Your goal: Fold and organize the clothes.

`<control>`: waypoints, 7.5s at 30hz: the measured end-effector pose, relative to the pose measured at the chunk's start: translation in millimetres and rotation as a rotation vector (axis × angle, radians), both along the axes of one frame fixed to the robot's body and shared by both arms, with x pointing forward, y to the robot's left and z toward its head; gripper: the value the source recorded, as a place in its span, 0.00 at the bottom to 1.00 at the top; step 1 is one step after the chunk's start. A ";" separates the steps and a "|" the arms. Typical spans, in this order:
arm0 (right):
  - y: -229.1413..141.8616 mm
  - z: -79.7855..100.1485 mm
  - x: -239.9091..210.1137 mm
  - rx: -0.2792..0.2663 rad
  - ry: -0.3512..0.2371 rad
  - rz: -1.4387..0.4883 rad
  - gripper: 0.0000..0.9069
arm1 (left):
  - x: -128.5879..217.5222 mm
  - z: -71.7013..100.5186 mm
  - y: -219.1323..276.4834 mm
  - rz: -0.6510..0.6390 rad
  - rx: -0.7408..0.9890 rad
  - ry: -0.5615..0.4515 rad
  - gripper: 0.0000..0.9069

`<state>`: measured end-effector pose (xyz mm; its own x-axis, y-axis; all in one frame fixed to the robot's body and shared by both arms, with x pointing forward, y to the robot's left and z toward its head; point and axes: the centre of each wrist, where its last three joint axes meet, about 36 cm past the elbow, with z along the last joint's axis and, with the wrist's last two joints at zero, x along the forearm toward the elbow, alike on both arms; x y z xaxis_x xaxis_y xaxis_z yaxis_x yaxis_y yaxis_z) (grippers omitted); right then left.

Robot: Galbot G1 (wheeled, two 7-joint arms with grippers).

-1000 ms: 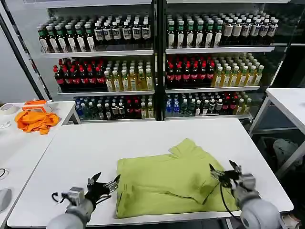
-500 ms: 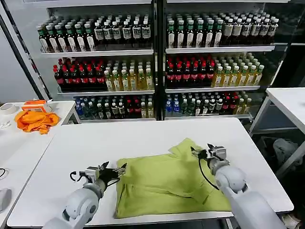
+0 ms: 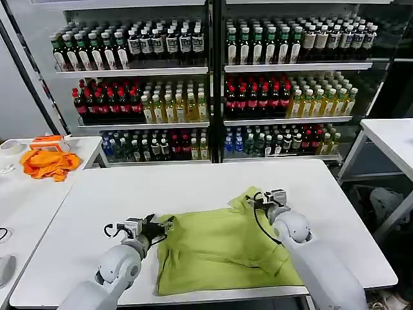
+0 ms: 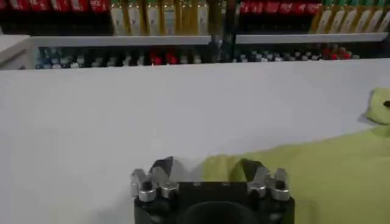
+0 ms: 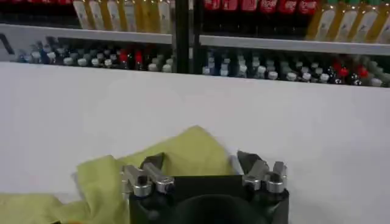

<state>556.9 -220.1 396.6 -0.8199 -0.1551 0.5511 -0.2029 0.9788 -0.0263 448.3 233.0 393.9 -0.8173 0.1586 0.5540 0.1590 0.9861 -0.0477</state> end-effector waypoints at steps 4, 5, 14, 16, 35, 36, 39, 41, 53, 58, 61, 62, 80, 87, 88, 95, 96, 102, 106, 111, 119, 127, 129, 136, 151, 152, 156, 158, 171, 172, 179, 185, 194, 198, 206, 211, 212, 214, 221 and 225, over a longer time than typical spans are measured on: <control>0.8 -2.5 1.3 0.002 0.007 -0.001 0.00 | 0.2 -0.7 0.9 -0.004 -0.003 0.003 0.02; 0.7 -2.7 1.4 0.002 0.008 -0.001 0.00 | -0.1 -1.1 1.2 -0.005 -0.004 0.004 0.02; 0.7 -4.0 0.8 0.008 0.005 -0.004 0.00 | -2.8 -4.4 3.7 -0.010 -0.030 0.012 0.02; 0.7 -4.2 0.3 0.008 0.002 -0.004 0.00 | -3.5 -4.5 4.3 -0.009 -0.038 0.009 0.02; -17.5 26.8 -23.3 0.050 -0.095 -0.011 0.00 | -15.7 19.2 10.8 -0.010 -0.122 -0.085 0.02; -19.0 29.6 -25.8 0.052 -0.102 -0.011 0.00 | -17.1 20.5 11.2 -0.010 -0.125 -0.089 0.02; -24.7 37.3 -36.6 0.056 -0.120 -0.012 0.00 | -22.6 23.7 11.6 -0.014 -0.136 -0.097 0.02; -28.8 41.2 -45.7 0.058 -0.129 -0.013 0.00 | -26.5 25.8 12.2 -0.017 -0.143 -0.101 0.02; -52.0 53.0 -121.9 0.064 -0.156 -0.025 0.00 | -54.3 34.5 17.3 -0.040 -0.162 -0.109 0.02; -58.4 55.2 -154.9 0.061 -0.153 -0.042 0.00 | -70.2 34.9 17.0 -0.059 -0.155 -0.093 0.02; -62.1 56.2 -171.7 0.057 -0.144 -0.053 0.00 | -79.4 33.4 16.8 -0.070 -0.151 -0.077 0.02; -63.2 56.1 -176.5 0.055 -0.139 -0.057 0.00 | -82.3 32.6 16.8 -0.072 -0.148 -0.071 0.02; -61.5 46.3 -223.3 0.014 -0.074 -0.096 1.00 | -116.9 14.6 7.4 -0.092 -0.074 -0.001 1.00; -60.4 49.4 -237.5 -0.005 -0.081 -0.101 1.00 | -127.2 17.9 -0.3 -0.054 -0.063 -0.049 1.00; -60.2 48.8 -240.0 -0.007 -0.079 -0.102 1.00 | -130.0 17.6 -3.0 -0.043 -0.065 -0.056 1.00; -59.9 43.7 -254.3 -0.024 -0.059 -0.109 1.00 | -144.4 10.4 -28.9 0.044 -0.101 -0.091 1.00; -59.8 43.5 -255.8 -0.025 -0.057 -0.108 1.00 | -145.2 9.2 -33.0 0.055 -0.107 -0.094 1.00; -59.9 42.6 -260.9 -0.032 -0.048 -0.104 1.00 | -146.8 -3.3 -53.5 0.133 -0.112 -0.103 1.00; -60.1 42.1 -261.7 -0.032 -0.046 -0.105 1.00 | -151.1 -14.4 -65.8 0.172 -0.113 -0.093 0.44; -59.5 41.6 -262.8 -0.030 -0.044 -0.106 1.00 | -156.1 -24.5 -77.9 0.204 -0.110 -0.092 0.02; -58.7 43.1 -262.7 -0.028 -0.050 -0.110 1.00 | -164.2 -32.9 -92.8 0.225 -0.139 -0.091 0.02; -57.9 44.2 -262.7 -0.025 -0.057 -0.121 1.00 | -168.3 -35.0 -94.3 0.239 -0.168 -0.100 0.02; -57.8 44.2 -262.7 -0.025 -0.058 -0.122 1.00 | -167.9 -34.6 -93.0 0.241 -0.175 -0.103 0.02; -58.7 46.2 -263.0 -0.023 -0.063 -0.130 1.00 | -164.3 -28.3 -77.1 0.260 -0.177 -0.123 0.02; -61.7 51.1 -258.1 -0.017 -0.078 -0.133 1.00 | -142.5 7.2 34.7 0.362 -0.070 -0.238 0.02; -61.9 51.2 -258.0 -0.017 -0.079 -0.133 1.00 | -140.1 9.9 46.0 0.374 -0.055 -0.244 0.02; -63.4 51.7 -257.8 -0.021 -0.078 -0.132 1.00 | -132.5 25.3 78.2 0.404 -0.034 -0.267 0.02; -64.5 51.5 -257.4 -0.025 -0.077 -0.132 1.00 | -129.9 34.1 86.2 0.413 -0.058 -0.270 0.02; -68.1 47.1 -253.4 -0.040 -0.066 -0.128 1.00 | -126.4 67.3 45.5 0.330 -0.470 -0.217 0.02; -68.3 46.8 -253.0 -0.041 -0.065 -0.128 1.00 | -125.8 66.7 39.8 0.321 -0.498 -0.208 0.02; -70.1 45.3 -249.4 -0.043 -0.062 -0.125 1.00 | -118.0 58.1 -3.2 0.251 -0.644 -0.147 0.02; -72.8 44.6 -245.6 -0.044 -0.062 -0.125 1.00 | -111.4 46.7 -40.8 0.179 -0.707 -0.100 0.02; -75.3 43.5 -240.1 -0.046 -0.061 -0.122 1.00 | -102.5 22.0 -87.5 0.078 -0.688 -0.039 0.97; -74.5 42.7 -238.5 -0.044 -0.061 -0.119 1.00 | -98.6 13.7 -105.9 0.031 -0.673 -0.028 1.00; -76.9 44.5 -237.3 -0.048 -0.064 -0.118 1.00 | -104.9 8.9 -123.4 -0.041 -0.617 -0.030 1.00; -74.3 44.3 -235.9 -0.040 -0.067 -0.116 1.00 | -114.2 20.1 -119.7 -0.055 -0.607 -0.053 1.00; -73.4 44.2 -235.8 -0.038 -0.068 -0.115 1.00 | -115.4 22.3 -116.5 -0.050 -0.602 -0.060 1.00; -71.9 44.1 -235.3 -0.034 -0.069 -0.114 1.00 | -116.0 25.4 -109.4 -0.035 -0.586 -0.074 1.00; -69.8 42.6 -236.9 -0.027 -0.067 -0.114 1.00 | -114.8 19.9 -65.2 0.081 -0.467 -0.112 1.00; -69.2 43.3 -238.2 -0.026 -0.069 -0.115 1.00 | -110.5 14.5 -42.4 0.138 -0.418 -0.117 1.00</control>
